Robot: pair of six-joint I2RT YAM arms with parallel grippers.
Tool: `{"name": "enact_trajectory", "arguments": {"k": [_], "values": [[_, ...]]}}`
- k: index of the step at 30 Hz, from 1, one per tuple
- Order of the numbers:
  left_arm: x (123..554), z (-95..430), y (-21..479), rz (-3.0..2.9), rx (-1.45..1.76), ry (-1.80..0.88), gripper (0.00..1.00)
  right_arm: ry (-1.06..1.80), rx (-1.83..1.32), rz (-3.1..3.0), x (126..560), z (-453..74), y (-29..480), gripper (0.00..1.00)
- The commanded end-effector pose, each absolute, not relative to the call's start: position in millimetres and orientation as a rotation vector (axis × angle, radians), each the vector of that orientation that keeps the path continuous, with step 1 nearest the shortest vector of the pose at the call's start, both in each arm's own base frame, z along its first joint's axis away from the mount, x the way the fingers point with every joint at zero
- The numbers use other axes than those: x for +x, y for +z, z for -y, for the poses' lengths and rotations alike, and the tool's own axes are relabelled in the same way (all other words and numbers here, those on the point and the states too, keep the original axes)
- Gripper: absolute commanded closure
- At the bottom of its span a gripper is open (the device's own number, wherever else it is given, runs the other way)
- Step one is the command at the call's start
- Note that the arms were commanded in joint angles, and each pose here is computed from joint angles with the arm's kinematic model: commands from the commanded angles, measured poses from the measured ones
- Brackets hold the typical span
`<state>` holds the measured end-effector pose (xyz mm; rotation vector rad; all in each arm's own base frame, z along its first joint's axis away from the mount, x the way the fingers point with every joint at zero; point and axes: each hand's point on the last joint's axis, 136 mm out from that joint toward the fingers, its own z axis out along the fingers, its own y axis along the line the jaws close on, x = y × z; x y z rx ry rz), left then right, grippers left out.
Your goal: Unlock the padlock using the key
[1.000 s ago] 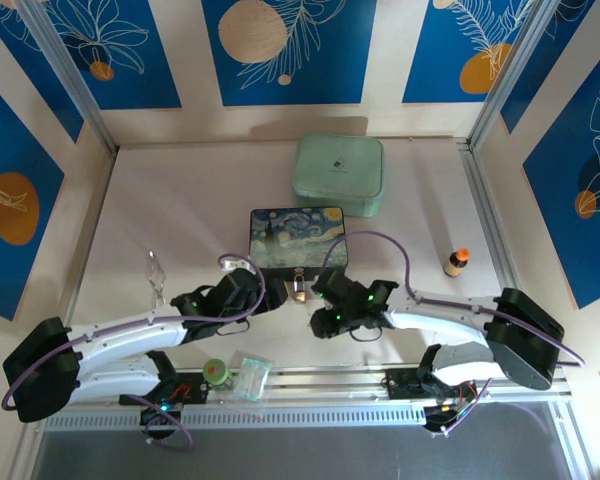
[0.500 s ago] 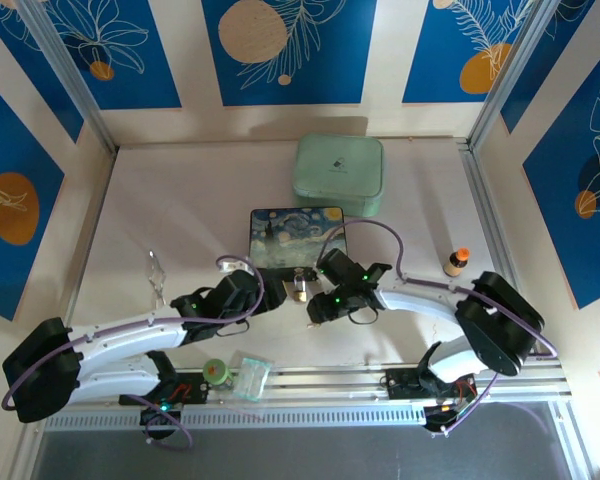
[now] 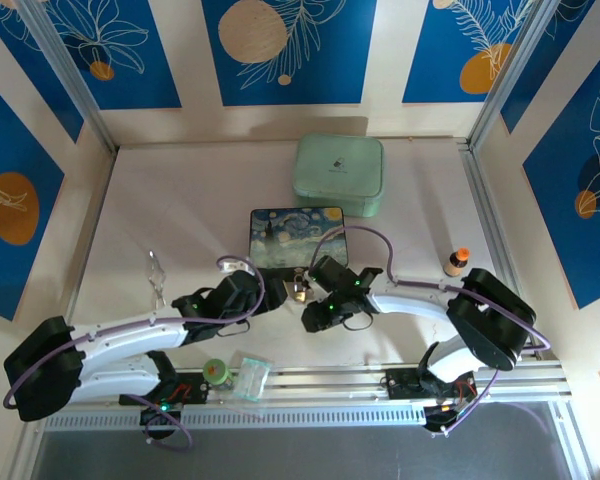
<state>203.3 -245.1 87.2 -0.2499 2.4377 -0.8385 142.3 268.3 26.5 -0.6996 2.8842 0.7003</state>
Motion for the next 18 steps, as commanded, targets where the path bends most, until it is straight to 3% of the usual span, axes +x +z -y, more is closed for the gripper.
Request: {"name": "enact_trajectory", "arguments": {"k": [1, 10, 18], "values": [[203.5, 245.8, 83.2, -2.435, -0.253, -0.829, 0.20, 0.705, -0.655, -2.960, 126.2, -259.0, 25.3, 0.65], [203.4, 243.1, 82.4, -2.431, -0.260, -0.822, 0.20, 0.747, -0.597, -2.960, 117.8, -252.8, 38.3, 0.65], [203.5, 244.4, 82.6, -2.431, -0.254, -0.825, 0.20, 0.502, -0.749, -2.919, 137.1, -243.6, 31.1, 0.65]]}}
